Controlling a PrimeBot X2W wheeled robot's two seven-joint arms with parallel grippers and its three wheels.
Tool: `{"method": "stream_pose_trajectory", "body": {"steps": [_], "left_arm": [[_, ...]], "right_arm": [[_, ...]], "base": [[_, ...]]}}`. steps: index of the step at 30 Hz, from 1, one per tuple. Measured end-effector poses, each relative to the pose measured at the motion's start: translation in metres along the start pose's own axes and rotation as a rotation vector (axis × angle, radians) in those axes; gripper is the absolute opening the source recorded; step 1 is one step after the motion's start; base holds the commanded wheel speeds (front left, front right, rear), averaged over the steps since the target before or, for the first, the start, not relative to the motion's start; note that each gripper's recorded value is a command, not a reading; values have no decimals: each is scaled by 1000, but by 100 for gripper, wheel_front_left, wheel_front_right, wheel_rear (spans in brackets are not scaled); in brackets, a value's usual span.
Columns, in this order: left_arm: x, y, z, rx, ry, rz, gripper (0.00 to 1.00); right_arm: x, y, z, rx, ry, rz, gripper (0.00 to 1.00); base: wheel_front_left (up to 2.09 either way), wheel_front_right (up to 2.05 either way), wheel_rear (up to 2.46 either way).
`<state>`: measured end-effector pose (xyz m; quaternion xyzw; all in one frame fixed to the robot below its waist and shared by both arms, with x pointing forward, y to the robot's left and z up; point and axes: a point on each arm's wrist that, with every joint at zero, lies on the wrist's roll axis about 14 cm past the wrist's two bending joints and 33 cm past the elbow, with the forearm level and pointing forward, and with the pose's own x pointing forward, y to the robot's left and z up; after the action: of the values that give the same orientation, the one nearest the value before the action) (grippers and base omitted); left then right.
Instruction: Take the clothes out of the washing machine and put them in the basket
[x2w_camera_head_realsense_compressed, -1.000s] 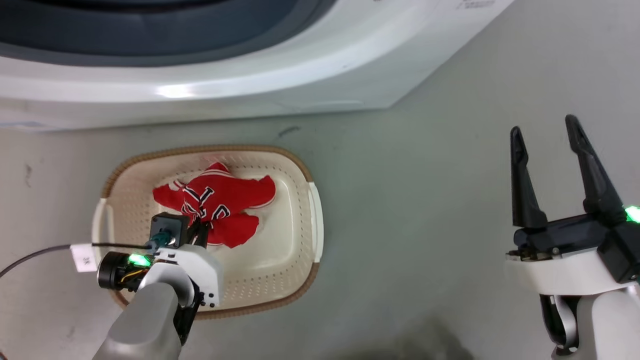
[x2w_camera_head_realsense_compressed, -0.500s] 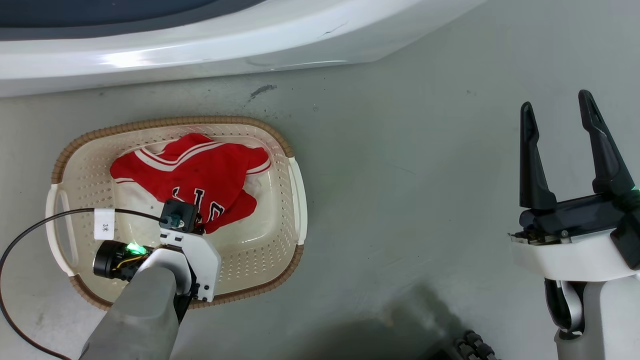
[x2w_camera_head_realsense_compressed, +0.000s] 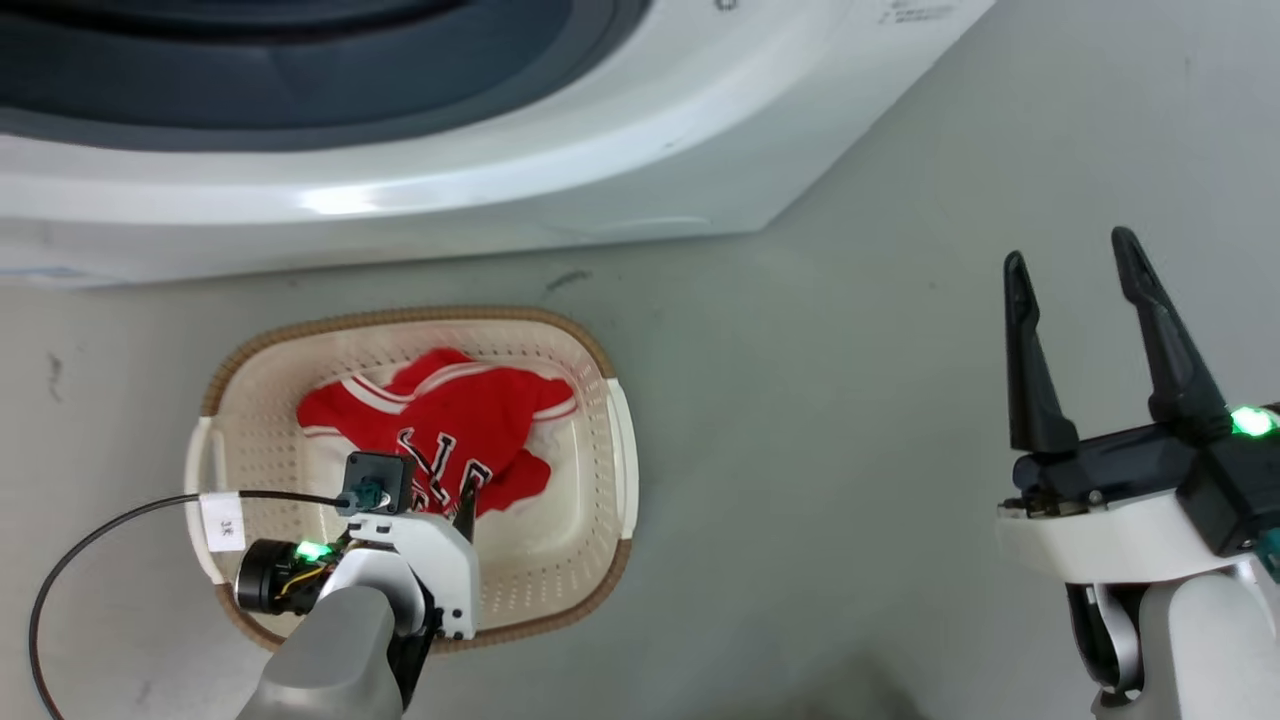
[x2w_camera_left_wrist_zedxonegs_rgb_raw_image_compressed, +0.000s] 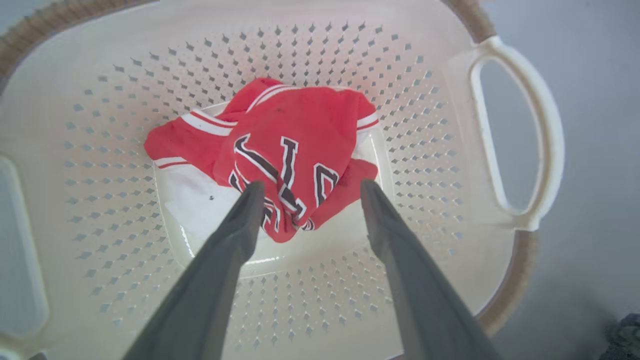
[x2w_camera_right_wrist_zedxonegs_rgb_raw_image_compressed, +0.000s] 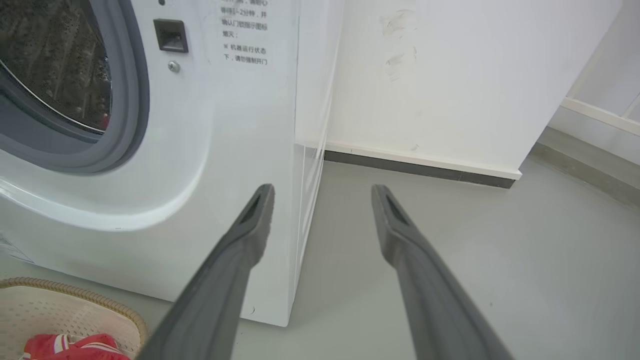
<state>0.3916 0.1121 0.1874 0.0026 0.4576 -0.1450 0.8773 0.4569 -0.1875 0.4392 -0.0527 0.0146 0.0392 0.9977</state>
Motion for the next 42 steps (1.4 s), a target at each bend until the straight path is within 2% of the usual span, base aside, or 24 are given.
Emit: {"method": "stream_pose_trajectory", "body": {"steps": [3,12,21,29,34,42], "left_arm": [[-12,2,34,-31,-127,28,100],[-73,19,92,-102,-413,132,100],[-160,48,154,-120,-748,279,100],[-224,52,186,-102,-957,338,100],[-218,49,198,-69,-963,316,100],[-183,51,257,14,-971,247,100]], "right_arm": [[-5,3,14,5,-29,7,100],[-24,16,41,25,-79,37,100],[-44,26,65,34,-132,61,100],[-57,30,78,40,-162,68,100],[-57,32,79,42,-164,73,100],[-47,26,70,44,-146,60,100]], "base": [[0,0,0],[0,0,0],[0,0,0],[0,0,0],[0,0,0],[0,0,0]]}}
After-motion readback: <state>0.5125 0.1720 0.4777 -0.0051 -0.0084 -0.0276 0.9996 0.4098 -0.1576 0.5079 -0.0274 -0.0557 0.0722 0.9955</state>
